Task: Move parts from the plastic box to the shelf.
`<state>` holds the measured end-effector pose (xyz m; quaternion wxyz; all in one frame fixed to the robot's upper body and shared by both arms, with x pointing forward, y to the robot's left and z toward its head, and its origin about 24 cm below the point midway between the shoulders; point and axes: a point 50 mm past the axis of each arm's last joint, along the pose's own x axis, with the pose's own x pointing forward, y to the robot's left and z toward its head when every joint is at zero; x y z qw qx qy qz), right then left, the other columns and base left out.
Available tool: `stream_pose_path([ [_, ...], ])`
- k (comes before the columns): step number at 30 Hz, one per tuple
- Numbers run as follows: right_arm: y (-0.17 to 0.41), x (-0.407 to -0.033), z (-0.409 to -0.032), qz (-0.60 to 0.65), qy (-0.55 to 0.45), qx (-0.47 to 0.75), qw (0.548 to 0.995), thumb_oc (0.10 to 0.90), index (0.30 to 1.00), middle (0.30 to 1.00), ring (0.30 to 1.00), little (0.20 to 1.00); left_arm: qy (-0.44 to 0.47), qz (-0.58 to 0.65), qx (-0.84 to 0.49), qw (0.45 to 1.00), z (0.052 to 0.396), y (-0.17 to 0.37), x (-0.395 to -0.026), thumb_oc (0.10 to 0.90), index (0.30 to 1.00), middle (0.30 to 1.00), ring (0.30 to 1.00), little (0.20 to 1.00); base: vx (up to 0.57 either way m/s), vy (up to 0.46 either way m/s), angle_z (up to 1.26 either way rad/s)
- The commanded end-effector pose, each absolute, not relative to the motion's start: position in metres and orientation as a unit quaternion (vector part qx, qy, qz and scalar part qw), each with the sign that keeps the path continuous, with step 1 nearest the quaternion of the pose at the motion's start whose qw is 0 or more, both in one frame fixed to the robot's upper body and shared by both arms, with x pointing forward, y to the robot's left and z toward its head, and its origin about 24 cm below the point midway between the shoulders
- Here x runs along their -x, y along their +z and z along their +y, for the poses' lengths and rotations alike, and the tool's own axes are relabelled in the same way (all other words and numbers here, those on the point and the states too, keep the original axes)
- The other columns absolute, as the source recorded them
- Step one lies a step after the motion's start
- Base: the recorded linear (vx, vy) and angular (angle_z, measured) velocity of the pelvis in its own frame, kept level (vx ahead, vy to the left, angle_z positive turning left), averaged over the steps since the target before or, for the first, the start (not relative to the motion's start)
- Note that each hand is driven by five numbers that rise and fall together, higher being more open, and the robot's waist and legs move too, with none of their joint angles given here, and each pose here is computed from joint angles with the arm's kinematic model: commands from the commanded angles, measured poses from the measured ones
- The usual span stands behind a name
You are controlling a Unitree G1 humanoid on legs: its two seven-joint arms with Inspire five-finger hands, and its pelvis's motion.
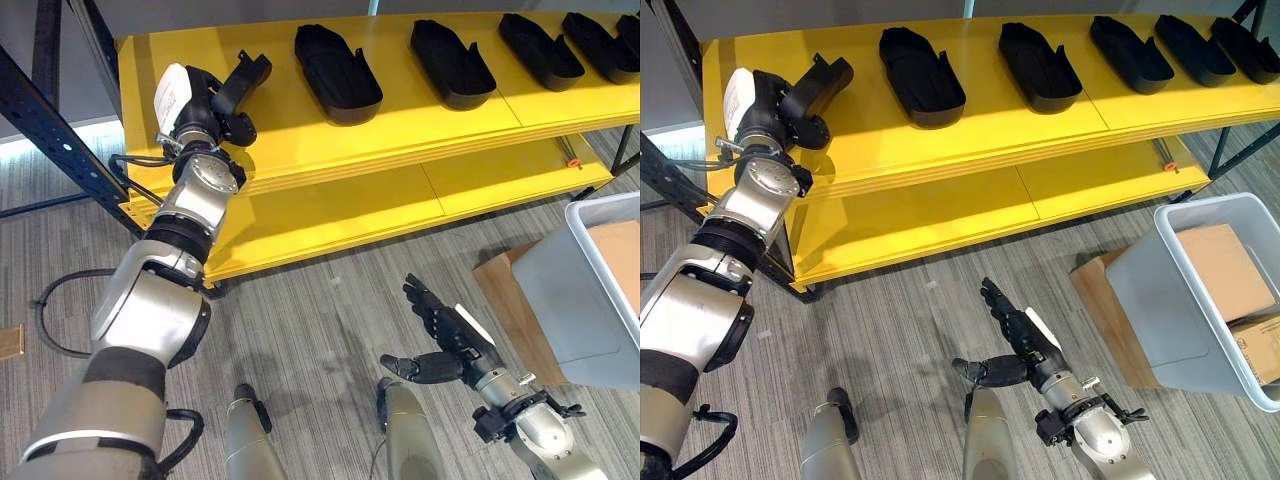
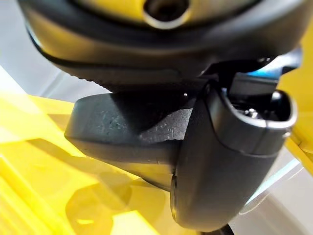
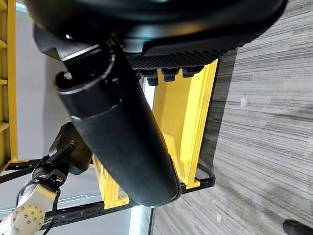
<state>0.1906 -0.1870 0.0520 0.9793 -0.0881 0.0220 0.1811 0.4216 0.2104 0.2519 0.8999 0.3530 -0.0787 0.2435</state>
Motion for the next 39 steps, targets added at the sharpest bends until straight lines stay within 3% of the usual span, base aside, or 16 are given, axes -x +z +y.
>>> stream_pose_path([
  [1,0.095,-0.202,-0.183,-0.094,0.189,0.088,0.973,0.9,1.0,1.0,1.0,1.0,0.293,-0.172,-0.31,0.888,0.211,0.317,-0.414,0.4,0.3,0.3,0.3,0.3,0.0,0.0,0.0],
  [9,0.098,-0.2,-0.178,-0.105,0.201,0.091,0.97,0.9,1.0,1.0,1.0,1.0,0.341,-0.163,-0.193,0.906,0.22,0.308,-0.412,0.4,0.3,0.3,0.3,0.3,0.0,-0.007,-0.05],
  [18,0.106,-0.202,-0.176,-0.126,0.207,0.104,0.965,0.9,1.0,1.0,1.0,1.0,0.369,-0.18,-0.188,0.892,0.22,0.313,-0.41,0.4,0.3,0.3,0.3,0.3,0.0,0.0,0.0],
  [39,0.111,-0.199,-0.179,-0.141,0.215,0.119,0.959,0.9,1.0,1.0,1.0,1.0,0.459,-0.227,-0.195,0.836,0.26,0.35,-0.388,0.4,0.3,0.3,0.3,0.3,0.0,-0.001,-0.02],
])
